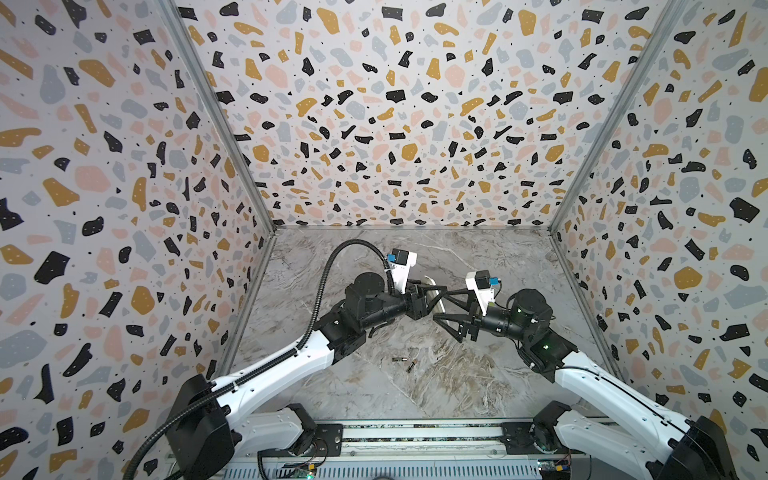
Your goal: Load the batteries into the remote control
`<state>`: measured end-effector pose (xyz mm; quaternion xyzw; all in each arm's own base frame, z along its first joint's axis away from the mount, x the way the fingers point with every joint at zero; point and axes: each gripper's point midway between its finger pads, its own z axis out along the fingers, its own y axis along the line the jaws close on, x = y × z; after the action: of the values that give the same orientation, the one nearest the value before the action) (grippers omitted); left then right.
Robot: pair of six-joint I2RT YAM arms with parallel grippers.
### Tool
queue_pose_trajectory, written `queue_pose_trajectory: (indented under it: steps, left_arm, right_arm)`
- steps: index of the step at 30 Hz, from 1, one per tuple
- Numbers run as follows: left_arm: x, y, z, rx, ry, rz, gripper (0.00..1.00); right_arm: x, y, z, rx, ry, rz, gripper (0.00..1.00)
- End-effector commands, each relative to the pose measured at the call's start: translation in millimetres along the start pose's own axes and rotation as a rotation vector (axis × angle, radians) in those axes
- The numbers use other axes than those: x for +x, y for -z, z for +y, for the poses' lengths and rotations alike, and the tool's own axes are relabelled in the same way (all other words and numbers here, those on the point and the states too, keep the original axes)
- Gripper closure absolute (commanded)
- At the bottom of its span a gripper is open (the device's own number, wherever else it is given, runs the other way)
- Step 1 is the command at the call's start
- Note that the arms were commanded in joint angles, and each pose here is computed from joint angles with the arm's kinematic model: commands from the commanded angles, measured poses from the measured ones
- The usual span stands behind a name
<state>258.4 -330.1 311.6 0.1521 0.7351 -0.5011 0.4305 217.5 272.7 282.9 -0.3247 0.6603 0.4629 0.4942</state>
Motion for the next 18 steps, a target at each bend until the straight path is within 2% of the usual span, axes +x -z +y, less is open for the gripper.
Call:
queue_pose_trajectory:
  steps: [1,5,13,16,18]
  left_arm:
    - [-17,0,12,-0.093,0.078,-0.067,1.00]
    - [-13,-4,22,-0.128,0.121,-0.070,1.00]
    - [-6,-9,32,-0.155,0.163,-0.065,1.00]
    - [-10,-11,29,-0.136,0.167,-0.080,1.00]
    - [-8,-13,30,-0.135,0.171,-0.074,1.00]
  right_arm:
    - [3,-6,-19,0.145,0.046,0.057,0.12]
    - [17,-19,-28,0.201,0.062,0.128,0.21]
    - [32,-28,-37,0.263,0.079,0.187,0.40]
    - [40,-31,-42,0.284,0.078,0.217,0.49]
    - [43,-33,-43,0.284,0.077,0.225,0.60]
